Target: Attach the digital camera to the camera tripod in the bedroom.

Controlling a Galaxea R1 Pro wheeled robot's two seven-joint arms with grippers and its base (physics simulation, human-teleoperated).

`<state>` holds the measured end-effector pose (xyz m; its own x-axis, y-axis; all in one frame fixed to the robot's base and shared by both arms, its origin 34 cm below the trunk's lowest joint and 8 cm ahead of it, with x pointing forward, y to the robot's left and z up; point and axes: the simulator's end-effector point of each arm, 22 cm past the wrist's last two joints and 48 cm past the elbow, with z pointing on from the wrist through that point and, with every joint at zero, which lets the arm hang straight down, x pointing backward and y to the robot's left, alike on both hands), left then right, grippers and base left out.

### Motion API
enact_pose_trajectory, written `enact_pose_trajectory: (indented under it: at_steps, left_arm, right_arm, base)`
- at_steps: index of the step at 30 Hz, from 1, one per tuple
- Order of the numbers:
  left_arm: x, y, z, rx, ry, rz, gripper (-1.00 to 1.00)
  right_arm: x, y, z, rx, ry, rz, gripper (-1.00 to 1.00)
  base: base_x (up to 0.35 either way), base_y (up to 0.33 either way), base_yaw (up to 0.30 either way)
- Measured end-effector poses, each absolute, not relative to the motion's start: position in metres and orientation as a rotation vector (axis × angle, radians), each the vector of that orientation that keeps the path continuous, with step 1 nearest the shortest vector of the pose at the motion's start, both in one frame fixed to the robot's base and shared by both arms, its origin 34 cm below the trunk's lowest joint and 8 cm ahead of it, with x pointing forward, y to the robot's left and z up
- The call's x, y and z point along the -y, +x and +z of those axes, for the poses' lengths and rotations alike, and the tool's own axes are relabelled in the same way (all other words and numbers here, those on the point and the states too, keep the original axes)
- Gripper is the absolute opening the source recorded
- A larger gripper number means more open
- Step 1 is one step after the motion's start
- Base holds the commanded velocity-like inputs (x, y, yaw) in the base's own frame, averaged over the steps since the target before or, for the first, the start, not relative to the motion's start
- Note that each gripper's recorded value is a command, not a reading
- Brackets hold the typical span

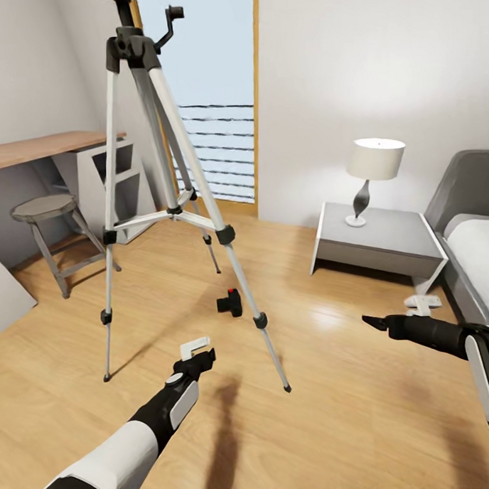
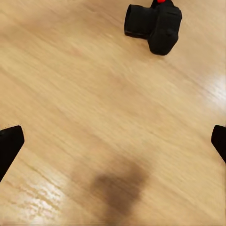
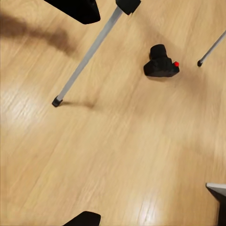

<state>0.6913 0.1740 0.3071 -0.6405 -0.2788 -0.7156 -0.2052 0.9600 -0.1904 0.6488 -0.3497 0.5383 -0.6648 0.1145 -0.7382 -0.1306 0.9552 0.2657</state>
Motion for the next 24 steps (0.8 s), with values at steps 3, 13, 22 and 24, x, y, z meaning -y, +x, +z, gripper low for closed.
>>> enact_pose_trajectory:
  at_steps: [3, 13, 22, 24]
  left_arm:
    - [-0.178, 0.690, 0.299, -2.296, -0.359, -0.113, 1.00]
    - [-0.187, 0.685, 0.275, -2.326, -0.427, -0.115, 1.00]
    - [-0.186, 0.683, 0.258, -2.349, -0.448, -0.124, 1.00]
    - [-0.185, 0.684, 0.256, -2.350, -0.449, -0.128, 1.00]
  right_arm:
    - [0.350, 0.649, 0.531, -2.279, -0.010, 0.376, 1.00]
    - [0.351, 0.650, 0.508, -2.316, -0.007, 0.376, 1.00]
    - [0.351, 0.651, 0.487, -2.347, -0.006, 0.378, 1.00]
    - [0.351, 0.651, 0.482, -2.354, -0.005, 0.378, 1.00]
  base:
    - [0.000, 0.000, -0.014]
    - [0.000, 0.000, -0.005]
    - [0.000, 0.000, -0.001]
    - [0.000, 0.000, 0.000]
